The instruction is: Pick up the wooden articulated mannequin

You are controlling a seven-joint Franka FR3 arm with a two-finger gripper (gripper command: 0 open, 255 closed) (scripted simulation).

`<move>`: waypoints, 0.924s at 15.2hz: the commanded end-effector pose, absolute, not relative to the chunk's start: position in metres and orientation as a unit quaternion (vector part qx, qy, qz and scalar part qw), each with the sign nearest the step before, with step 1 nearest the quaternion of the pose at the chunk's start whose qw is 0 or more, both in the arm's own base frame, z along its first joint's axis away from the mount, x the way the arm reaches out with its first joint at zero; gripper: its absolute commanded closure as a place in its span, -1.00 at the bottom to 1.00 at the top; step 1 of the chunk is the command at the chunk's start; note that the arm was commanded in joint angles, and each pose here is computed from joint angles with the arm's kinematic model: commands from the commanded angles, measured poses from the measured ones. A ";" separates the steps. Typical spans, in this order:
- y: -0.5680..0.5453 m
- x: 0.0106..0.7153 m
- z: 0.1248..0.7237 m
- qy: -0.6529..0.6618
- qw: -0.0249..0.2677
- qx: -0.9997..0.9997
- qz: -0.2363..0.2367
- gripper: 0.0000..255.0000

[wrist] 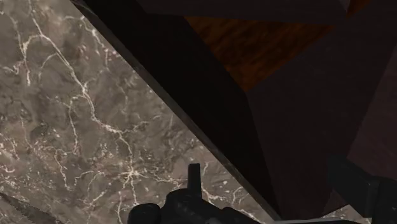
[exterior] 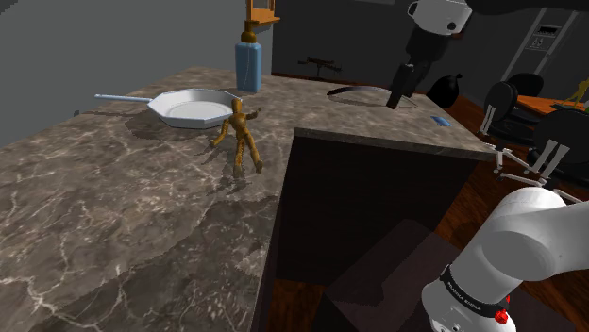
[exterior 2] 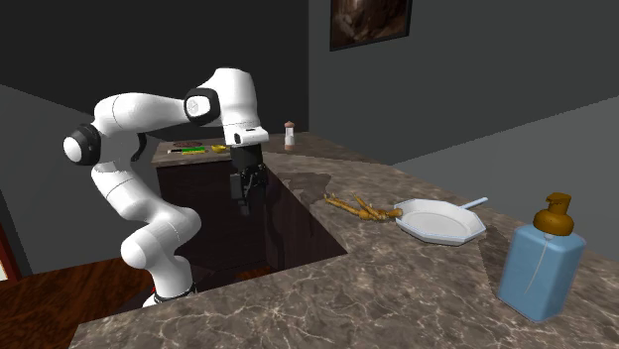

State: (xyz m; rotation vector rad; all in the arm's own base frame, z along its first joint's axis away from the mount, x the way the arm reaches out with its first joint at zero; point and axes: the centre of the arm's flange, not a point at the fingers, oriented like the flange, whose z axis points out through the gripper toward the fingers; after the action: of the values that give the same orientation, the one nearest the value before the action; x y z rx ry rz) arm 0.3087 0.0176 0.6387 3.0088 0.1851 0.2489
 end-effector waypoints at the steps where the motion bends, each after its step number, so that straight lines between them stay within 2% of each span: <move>1: 0.018 0.309 0.639 0.061 0.058 0.993 0.082 -1.00; 14: 0.160 0.377 0.597 -0.065 0.011 0.996 0.063 -1.00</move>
State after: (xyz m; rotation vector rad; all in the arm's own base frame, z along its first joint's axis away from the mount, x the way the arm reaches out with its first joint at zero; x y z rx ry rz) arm 0.3716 0.1490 0.6002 3.0994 -0.1669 0.2019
